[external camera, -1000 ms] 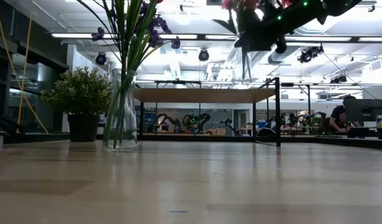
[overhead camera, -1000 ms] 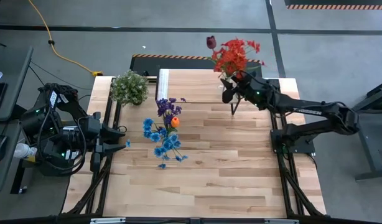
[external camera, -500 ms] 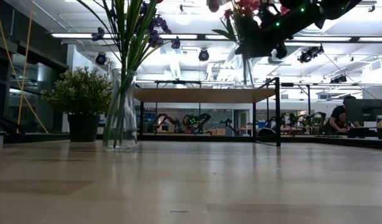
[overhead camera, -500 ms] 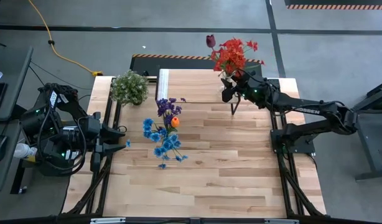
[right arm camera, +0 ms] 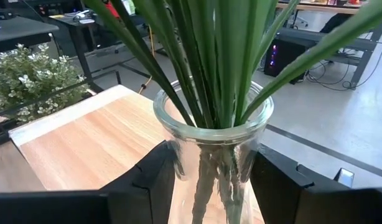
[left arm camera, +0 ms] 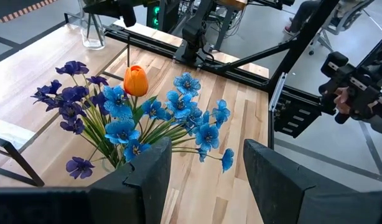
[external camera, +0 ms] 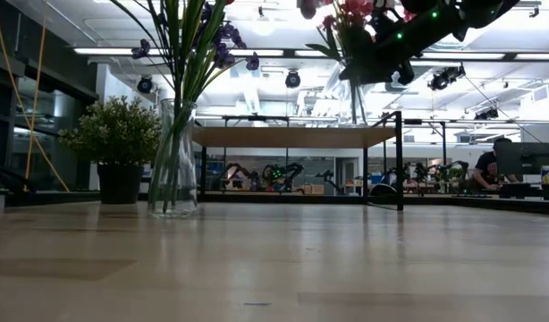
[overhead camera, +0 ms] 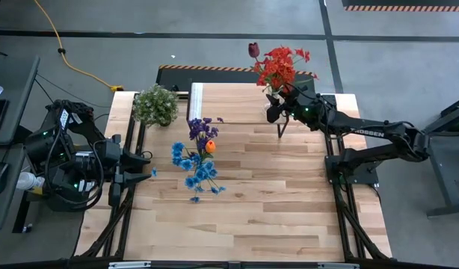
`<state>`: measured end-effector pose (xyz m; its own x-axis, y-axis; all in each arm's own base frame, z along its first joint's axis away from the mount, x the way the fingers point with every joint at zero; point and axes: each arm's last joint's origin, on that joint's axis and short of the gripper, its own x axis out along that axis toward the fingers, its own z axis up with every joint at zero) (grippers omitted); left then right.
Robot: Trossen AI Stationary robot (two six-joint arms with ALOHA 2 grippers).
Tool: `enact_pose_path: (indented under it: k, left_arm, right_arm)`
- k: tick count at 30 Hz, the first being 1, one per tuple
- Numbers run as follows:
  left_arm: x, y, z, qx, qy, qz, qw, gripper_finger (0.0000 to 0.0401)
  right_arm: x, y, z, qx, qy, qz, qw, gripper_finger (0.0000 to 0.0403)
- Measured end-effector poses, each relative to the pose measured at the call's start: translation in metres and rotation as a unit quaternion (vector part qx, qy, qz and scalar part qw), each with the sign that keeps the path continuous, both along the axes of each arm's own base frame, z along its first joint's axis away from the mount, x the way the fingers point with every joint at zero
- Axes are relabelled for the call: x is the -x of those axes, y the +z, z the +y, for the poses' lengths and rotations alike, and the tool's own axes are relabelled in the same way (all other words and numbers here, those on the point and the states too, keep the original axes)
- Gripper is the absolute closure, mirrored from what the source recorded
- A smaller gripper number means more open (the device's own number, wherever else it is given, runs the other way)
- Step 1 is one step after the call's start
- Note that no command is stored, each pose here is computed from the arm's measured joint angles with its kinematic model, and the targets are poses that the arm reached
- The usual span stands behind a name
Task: Pick and place flowers into a vace then onto a shelf
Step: Put the right transparent flower vase on the shelf
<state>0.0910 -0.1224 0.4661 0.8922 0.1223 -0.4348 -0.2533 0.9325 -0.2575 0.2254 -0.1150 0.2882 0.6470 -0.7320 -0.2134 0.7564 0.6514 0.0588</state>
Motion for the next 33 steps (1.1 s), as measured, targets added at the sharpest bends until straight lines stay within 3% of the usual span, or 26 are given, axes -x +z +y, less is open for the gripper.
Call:
enact_pose_path:
  k: [21, 33]
  left_arm:
    - [0.0, -0.001, -0.001, 0.009, -0.007, 0.011, 1.0, 0.0169]
    - [0.0, -0.001, -0.001, 0.008, -0.007, 0.01, 1.0, 0.0169]
  right_arm:
    - [-0.013, -0.012, -0.006, -0.009, 0.0, 0.005, 1.0, 0.0217]
    - [-0.013, -0.015, -0.005, -0.006, 0.008, 0.022, 1.0, 0.0185]
